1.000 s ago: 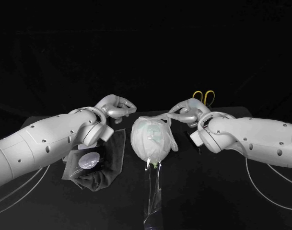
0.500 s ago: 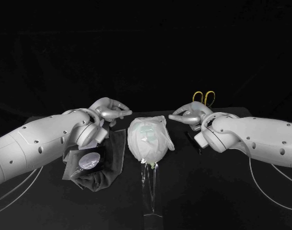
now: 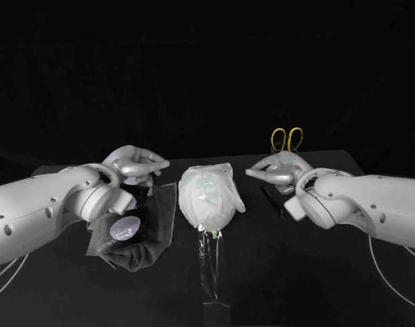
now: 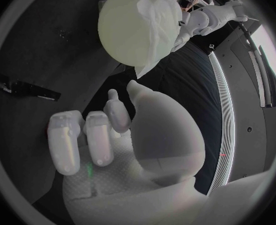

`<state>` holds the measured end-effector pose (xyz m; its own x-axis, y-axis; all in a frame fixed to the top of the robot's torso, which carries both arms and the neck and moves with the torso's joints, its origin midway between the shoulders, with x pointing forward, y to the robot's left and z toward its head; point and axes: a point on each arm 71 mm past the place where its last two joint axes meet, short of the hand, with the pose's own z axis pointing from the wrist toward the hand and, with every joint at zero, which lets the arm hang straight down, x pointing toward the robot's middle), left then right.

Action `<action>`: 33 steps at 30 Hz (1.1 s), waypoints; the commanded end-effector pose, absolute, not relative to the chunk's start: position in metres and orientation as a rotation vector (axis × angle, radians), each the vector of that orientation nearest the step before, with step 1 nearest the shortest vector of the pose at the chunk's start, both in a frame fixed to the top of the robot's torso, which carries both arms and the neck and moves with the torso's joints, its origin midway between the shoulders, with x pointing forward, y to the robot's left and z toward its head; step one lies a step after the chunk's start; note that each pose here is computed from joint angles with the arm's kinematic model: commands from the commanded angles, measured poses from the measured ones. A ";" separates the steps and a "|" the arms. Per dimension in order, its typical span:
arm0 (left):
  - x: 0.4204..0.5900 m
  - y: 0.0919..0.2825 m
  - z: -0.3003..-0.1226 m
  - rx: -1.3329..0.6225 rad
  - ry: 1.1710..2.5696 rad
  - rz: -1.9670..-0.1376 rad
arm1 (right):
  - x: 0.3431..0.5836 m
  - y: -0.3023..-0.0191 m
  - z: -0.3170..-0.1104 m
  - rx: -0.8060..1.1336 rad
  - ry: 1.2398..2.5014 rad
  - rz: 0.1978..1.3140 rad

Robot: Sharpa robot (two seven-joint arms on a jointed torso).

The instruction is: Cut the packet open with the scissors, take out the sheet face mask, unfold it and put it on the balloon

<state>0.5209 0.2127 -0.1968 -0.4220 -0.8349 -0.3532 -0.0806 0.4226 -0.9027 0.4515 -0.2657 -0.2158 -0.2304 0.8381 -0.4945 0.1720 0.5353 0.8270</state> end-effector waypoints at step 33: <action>0.423 0.224 -0.245 -0.994 1.891 -1.167 | 0.360 -0.244 -0.246 0.915 1.693 1.007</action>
